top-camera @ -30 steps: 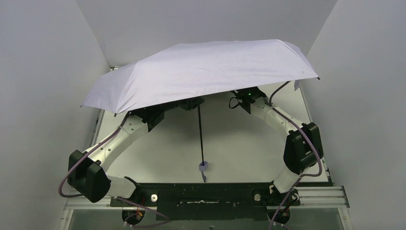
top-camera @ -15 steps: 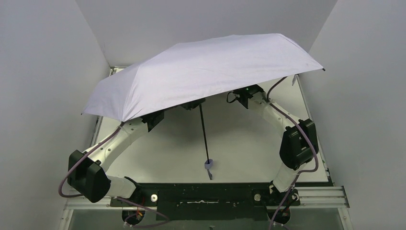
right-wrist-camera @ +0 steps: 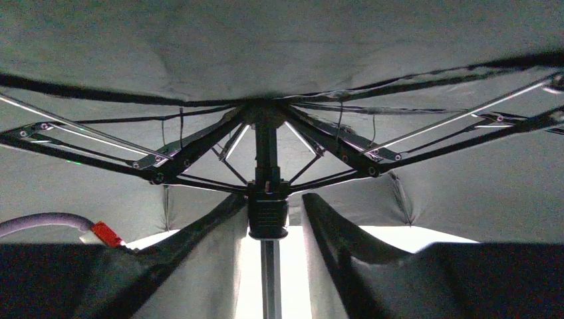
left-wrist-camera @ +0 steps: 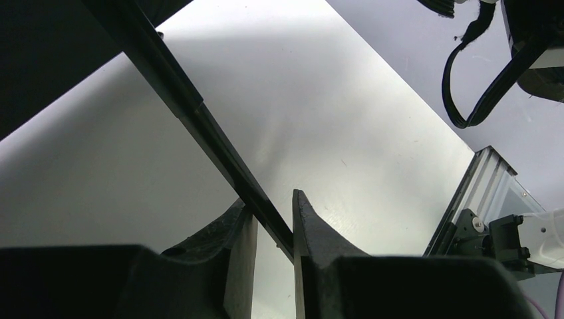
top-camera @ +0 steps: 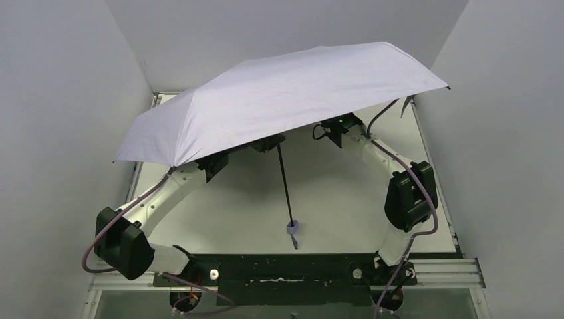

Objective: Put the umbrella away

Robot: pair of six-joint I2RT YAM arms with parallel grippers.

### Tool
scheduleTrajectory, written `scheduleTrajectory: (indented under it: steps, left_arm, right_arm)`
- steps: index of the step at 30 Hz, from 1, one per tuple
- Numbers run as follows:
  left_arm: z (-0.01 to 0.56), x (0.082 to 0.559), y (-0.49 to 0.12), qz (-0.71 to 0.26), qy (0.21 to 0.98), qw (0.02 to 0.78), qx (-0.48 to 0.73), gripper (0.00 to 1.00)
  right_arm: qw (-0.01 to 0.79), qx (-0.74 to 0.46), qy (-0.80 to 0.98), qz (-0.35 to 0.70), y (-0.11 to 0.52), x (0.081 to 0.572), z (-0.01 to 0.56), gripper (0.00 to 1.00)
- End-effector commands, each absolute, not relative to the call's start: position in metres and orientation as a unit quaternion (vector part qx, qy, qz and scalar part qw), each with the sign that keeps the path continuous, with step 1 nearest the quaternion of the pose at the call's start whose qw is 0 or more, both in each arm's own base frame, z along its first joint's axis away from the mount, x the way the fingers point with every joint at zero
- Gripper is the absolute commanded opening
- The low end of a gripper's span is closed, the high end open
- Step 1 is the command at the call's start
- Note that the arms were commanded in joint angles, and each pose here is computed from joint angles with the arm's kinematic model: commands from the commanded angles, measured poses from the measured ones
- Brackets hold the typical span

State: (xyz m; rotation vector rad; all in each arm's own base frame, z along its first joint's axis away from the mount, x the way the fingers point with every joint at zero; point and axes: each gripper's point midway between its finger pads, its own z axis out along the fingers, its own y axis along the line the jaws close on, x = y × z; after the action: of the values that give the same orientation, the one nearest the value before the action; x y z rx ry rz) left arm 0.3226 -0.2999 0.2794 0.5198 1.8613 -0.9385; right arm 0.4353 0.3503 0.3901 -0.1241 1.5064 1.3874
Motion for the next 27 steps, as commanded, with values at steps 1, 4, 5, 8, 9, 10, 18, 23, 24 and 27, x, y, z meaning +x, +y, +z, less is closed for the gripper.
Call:
scheduleTrajectory:
  steps: [1, 4, 5, 8, 9, 10, 18, 23, 24, 27]
  left_arm:
    - [0.292, 0.29, -0.32, -0.417, 0.713, 0.464, 0.319, 0.0]
    - [0.293, 0.291, -0.32, -0.417, 0.713, 0.465, 0.319, 0.0]
    - [0.293, 0.291, -0.32, -0.417, 0.713, 0.464, 0.319, 0.0]
    - [0.293, 0.291, -0.319, -0.417, 0.713, 0.465, 0.32, 0.0]
    - [0.294, 0.291, -0.319, -0.416, 0.713, 0.465, 0.319, 0.0]
    - [0.294, 0.291, -0.319, -0.416, 0.713, 0.466, 0.318, 0.0]
    - [0.296, 0.295, -0.313, -0.41, 0.715, 0.474, 0.309, 0.0]
    - [0.299, 0.301, -0.306, -0.405, 0.717, 0.487, 0.291, 0.0]
    - [0.3, 0.302, -0.304, -0.404, 0.718, 0.488, 0.288, 0.0]
    - [0.299, 0.305, -0.302, -0.404, 0.72, 0.49, 0.281, 0.0]
  right_arm:
    - [0.569, -0.072, 0.567, 0.592, 0.344, 0.433, 0.441, 0.31]
    - [0.573, -0.069, 0.569, 0.585, 0.341, 0.433, 0.439, 0.22]
    - [0.576, -0.068, 0.571, 0.581, 0.34, 0.433, 0.439, 0.18]
    - [0.59, -0.058, 0.578, 0.561, 0.331, 0.432, 0.438, 0.11]
    - [0.597, -0.049, 0.582, 0.55, 0.326, 0.433, 0.436, 0.1]
    - [0.606, -0.039, 0.583, 0.539, 0.32, 0.433, 0.436, 0.08]
    - [0.665, 0.097, 0.585, 0.455, 0.254, 0.423, 0.424, 0.0]
    - [0.64, 0.138, 0.619, 0.435, 0.253, 0.399, 0.391, 0.0]
    - [0.633, 0.142, 0.622, 0.437, 0.255, 0.39, 0.385, 0.0]
    - [0.609, 0.162, 0.639, 0.441, 0.263, 0.372, 0.356, 0.0]
